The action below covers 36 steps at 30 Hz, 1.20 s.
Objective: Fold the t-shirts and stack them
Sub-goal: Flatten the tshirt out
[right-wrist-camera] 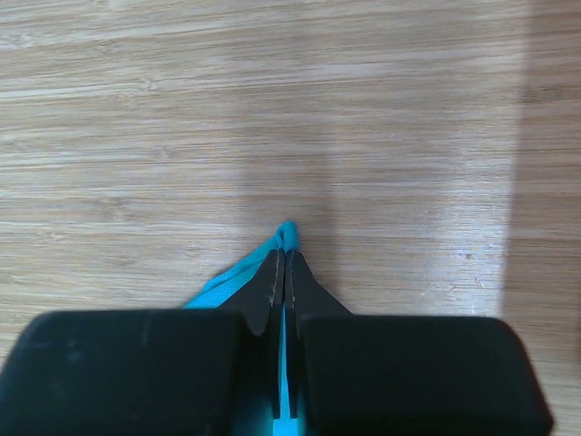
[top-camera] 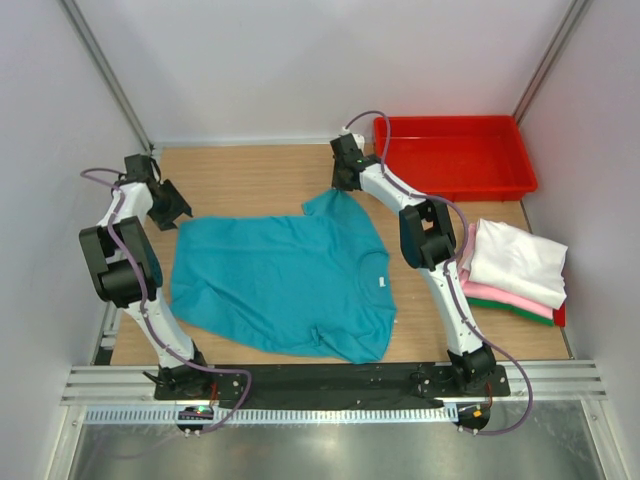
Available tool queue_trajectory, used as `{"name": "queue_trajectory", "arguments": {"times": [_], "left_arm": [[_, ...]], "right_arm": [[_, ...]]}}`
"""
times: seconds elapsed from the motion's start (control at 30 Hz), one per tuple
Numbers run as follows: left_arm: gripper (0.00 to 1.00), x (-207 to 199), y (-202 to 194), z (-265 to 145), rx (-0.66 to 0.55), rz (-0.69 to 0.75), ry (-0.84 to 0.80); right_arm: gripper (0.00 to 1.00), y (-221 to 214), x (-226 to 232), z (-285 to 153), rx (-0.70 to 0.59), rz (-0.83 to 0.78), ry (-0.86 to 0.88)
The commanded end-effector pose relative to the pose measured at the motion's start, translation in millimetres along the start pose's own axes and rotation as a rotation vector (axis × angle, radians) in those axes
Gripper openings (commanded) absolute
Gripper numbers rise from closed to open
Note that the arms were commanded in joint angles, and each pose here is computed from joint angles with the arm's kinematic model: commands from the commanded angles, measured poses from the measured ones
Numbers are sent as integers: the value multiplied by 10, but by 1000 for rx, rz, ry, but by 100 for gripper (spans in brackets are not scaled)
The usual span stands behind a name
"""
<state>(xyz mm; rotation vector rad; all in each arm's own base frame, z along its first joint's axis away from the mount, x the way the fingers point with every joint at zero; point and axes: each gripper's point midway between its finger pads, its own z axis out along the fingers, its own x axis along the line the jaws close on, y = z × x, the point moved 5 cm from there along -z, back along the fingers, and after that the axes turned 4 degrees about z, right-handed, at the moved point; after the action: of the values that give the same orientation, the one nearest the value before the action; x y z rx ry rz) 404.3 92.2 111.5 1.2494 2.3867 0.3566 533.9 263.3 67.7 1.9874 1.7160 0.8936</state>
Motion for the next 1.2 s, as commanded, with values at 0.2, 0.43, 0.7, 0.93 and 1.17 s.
{"name": "queue_trajectory", "arguments": {"times": [0.2,0.43,0.7,0.93,1.17], "left_arm": [[55,40,153,184,-16,7,27],[56,65,291,291,-38,25,56],[58,8,286,423,-24,35,3],[52,-28,103,421,1,52,-24],[0,-118,252,374,-44,61,-65]], "right_arm": [[1,221,31,-94,-66,-12,7],[1,201,48,-118,-49,-14,24],[1,162,60,-92,-37,-11,38],[1,166,12,-55,-40,-14,26],[1,287,-2,-63,-61,-12,43]]}}
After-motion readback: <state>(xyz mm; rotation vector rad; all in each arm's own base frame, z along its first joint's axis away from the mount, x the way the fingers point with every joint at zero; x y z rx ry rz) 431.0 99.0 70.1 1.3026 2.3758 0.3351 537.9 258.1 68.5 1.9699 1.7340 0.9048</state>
